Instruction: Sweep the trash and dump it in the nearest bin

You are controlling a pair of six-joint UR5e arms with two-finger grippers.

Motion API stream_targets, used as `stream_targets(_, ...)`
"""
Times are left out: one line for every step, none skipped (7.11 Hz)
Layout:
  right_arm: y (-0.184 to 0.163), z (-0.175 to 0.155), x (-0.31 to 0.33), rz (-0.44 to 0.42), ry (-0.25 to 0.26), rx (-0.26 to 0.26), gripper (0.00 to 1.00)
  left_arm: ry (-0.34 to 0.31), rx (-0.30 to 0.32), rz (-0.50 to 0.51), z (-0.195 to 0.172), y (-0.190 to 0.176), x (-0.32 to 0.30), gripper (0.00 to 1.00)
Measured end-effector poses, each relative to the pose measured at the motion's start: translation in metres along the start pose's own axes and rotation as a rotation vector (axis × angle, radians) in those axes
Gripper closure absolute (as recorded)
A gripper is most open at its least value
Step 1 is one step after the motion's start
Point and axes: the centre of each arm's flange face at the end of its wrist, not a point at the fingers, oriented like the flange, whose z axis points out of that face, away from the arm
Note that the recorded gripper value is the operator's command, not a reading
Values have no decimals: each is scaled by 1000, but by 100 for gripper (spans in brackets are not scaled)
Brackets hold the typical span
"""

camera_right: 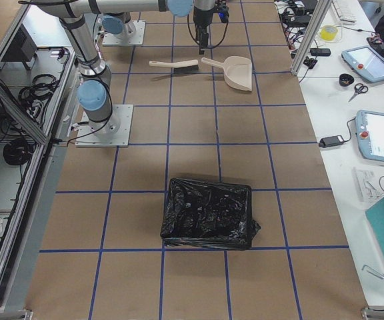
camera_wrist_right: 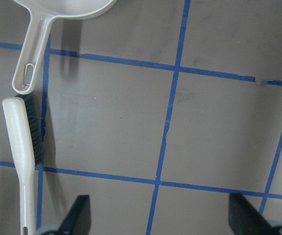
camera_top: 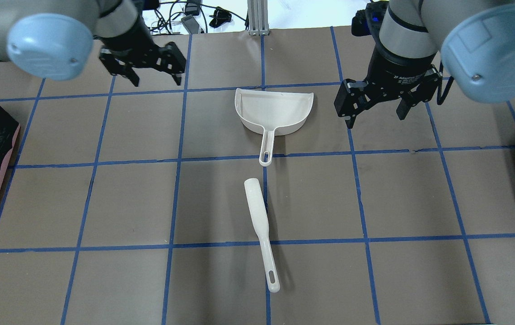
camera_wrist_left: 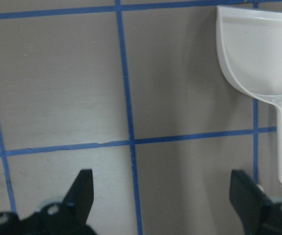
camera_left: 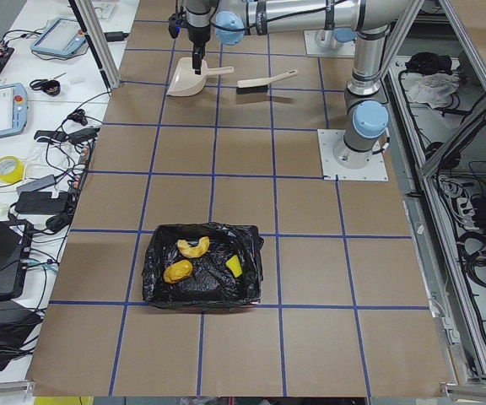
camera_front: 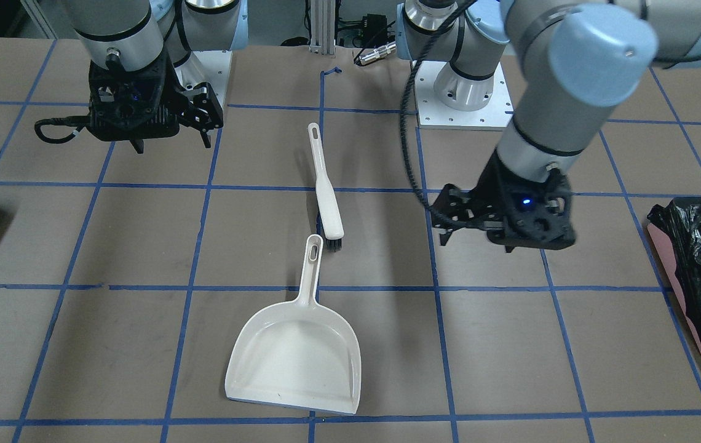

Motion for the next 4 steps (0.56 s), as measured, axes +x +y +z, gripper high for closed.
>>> stream_targets(0,1,0,0,0,-2,0,-17,-12,-6,-21,9,-25,0)
stream_targets(0,1,0,0,0,-3,0,-23,-25,-12,-33,22,-34,0)
stream_targets(0,1,0,0,0,-3,0,-23,-27,-14,-42,35,-33,0)
stream_targets(0,1,0,0,0,-2,0,-24,-24,-11,-49,49,-30,0)
